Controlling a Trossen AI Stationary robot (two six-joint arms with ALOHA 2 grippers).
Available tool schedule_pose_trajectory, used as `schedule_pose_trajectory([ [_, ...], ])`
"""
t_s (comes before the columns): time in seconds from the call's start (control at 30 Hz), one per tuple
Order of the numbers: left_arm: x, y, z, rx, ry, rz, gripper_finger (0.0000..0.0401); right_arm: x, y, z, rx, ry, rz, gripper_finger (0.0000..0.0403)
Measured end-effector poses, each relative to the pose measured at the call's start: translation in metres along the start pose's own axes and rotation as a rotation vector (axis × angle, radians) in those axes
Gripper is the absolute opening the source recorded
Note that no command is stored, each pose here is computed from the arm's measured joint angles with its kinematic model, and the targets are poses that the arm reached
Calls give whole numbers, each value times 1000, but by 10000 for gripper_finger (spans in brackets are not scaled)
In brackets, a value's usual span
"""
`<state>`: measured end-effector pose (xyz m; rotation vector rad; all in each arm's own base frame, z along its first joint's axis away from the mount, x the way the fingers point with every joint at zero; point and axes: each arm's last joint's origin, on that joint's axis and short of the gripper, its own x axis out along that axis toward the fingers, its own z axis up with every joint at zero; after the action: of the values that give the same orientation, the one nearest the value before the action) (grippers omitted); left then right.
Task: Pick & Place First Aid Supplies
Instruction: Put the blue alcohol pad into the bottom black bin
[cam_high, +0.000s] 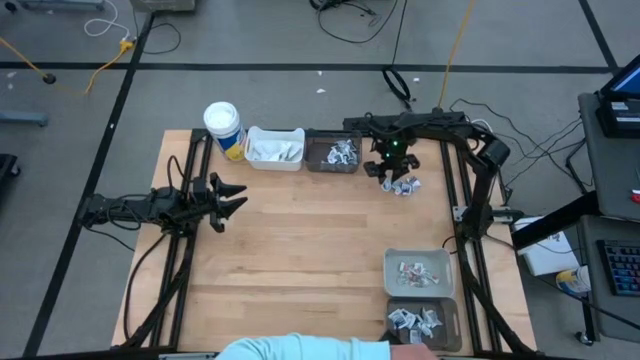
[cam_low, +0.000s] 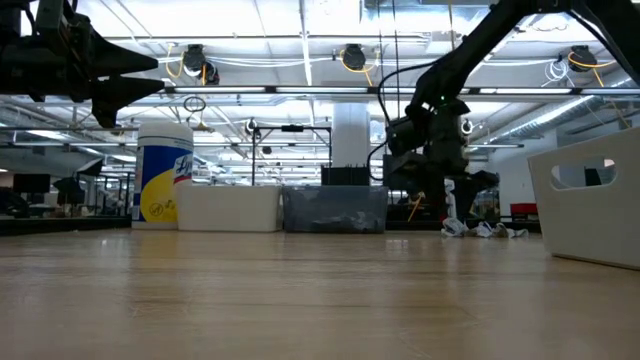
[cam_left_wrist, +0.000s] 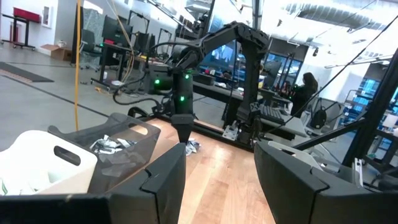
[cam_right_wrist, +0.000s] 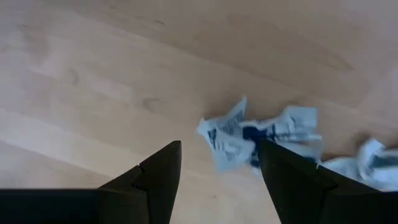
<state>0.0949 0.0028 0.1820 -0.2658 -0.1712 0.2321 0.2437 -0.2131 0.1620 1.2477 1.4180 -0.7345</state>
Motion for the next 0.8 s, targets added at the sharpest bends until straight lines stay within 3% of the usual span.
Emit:
schedule_pose_trajectory([
  [0.23,0,0,0,0,0,0,196,4,0,3,-16,1,-1,185],
  [0.5,0,0,0,0,0,0,196,-5,0,-1,-50,-41,-12,15],
  [0.63,0,0,0,0,0,0,196,-9,-1,-5,-41,-29,-20,4],
  [0.8,0,0,0,0,0,0,196,-35,9,-27,-78,-105,16,1],
])
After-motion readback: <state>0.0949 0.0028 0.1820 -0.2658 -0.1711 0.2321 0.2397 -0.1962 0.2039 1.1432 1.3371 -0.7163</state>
